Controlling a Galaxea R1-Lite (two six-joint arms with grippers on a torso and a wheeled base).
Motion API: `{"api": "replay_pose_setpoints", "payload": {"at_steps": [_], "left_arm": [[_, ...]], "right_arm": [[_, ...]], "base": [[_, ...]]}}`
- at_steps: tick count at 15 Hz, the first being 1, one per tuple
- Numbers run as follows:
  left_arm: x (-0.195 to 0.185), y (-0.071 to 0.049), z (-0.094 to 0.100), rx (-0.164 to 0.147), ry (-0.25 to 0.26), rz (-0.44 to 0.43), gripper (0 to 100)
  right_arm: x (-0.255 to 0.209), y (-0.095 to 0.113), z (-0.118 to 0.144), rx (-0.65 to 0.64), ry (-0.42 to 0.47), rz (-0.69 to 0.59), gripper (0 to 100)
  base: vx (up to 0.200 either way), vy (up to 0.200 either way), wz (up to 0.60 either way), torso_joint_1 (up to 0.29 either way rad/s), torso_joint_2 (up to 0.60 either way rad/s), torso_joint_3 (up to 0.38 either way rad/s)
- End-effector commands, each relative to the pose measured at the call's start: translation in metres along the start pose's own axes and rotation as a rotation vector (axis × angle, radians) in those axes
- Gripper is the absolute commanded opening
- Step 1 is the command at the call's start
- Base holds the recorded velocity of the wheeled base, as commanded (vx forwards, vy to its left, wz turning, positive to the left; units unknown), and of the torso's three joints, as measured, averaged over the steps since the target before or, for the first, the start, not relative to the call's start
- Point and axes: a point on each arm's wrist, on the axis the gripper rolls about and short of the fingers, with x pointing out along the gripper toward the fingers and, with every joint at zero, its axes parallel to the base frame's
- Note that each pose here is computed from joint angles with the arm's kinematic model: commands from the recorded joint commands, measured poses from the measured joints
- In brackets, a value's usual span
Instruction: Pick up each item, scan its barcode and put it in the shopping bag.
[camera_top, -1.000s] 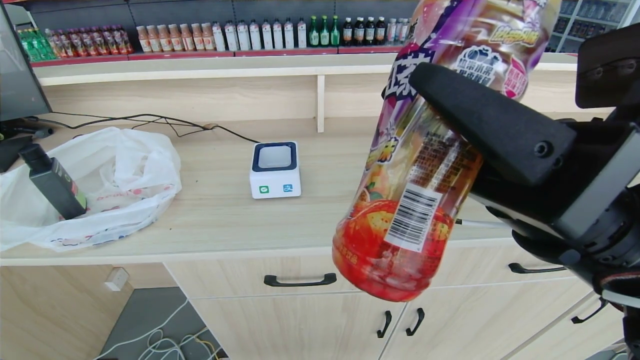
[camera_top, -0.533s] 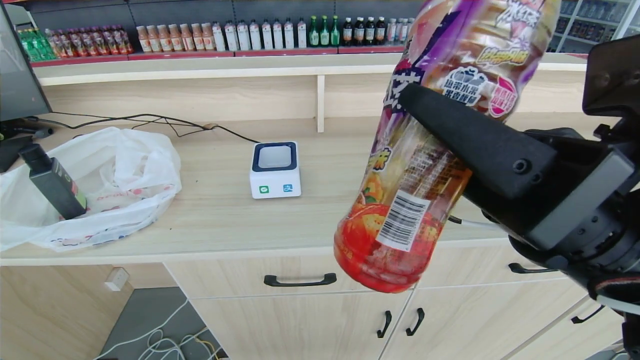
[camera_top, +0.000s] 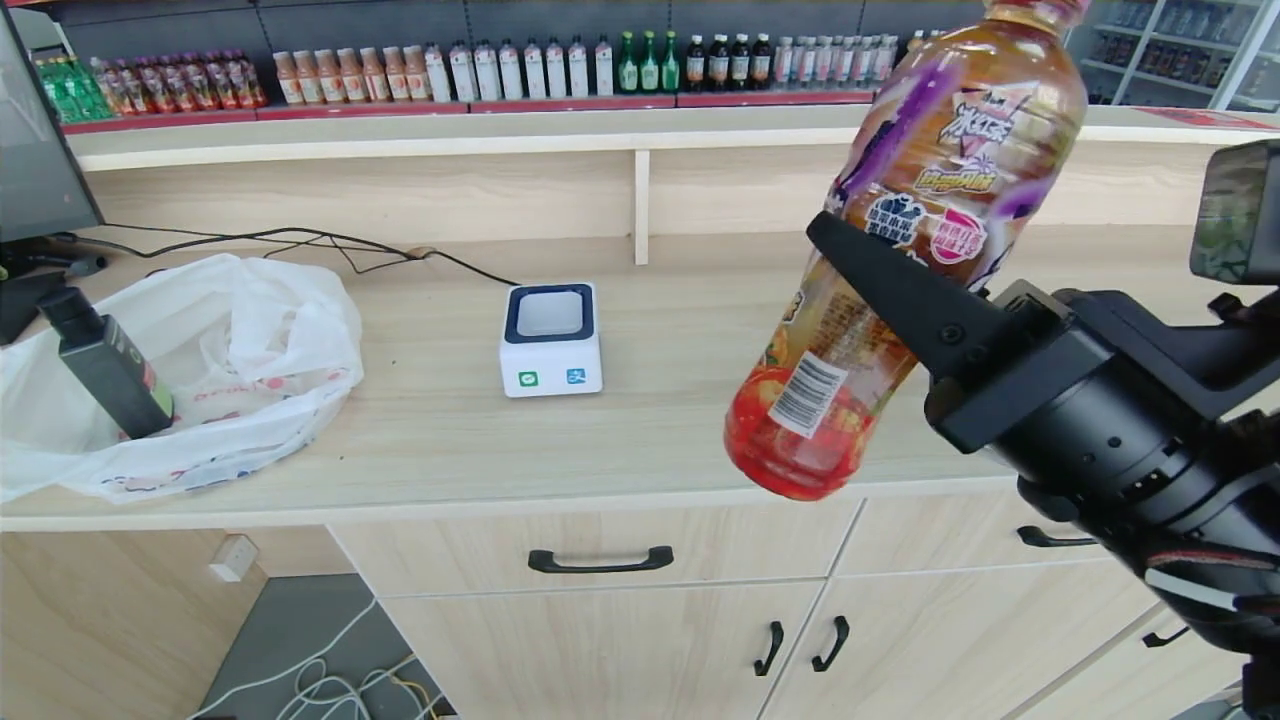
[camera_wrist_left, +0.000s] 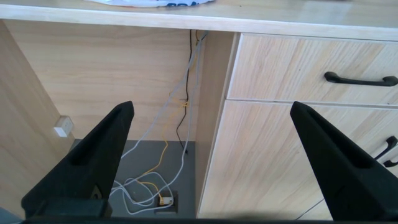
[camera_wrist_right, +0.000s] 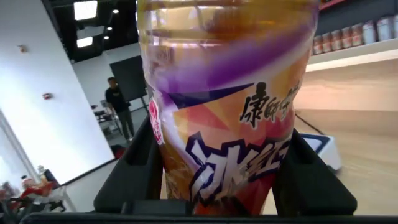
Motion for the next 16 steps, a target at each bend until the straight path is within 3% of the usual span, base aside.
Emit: {"api": "replay_pose_setpoints", "payload": {"at_steps": [1, 8, 11, 16], "left_arm": [[0.000, 0.000, 0.000, 0.000, 0.000, 0.000, 100], [0.000, 0.000, 0.000, 0.000, 0.000, 0.000, 100], [0.000, 0.000, 0.000, 0.001, 0.000, 0.000, 100], [0.000, 0.000, 0.000, 0.000, 0.000, 0.000, 100]], "right_arm": [[-0.004, -0.005, -0.001, -0.042, 0.001, -0.045, 0], [-0.008, -0.008, 0.006, -0.295, -0.031, -0.257, 0], [-0.008, -0.011, 0.007, -0.338, -0.039, -0.363, 0], [-0.023, -0.030, -0.002, -0.347, 0.025, -0.424, 0]], "base": [[0.000, 0.000, 0.00, 0.000, 0.00, 0.000], [0.000, 0.000, 0.00, 0.000, 0.00, 0.000], [0.000, 0.000, 0.00, 0.000, 0.00, 0.000], [0.000, 0.000, 0.00, 0.000, 0.00, 0.000]]}}
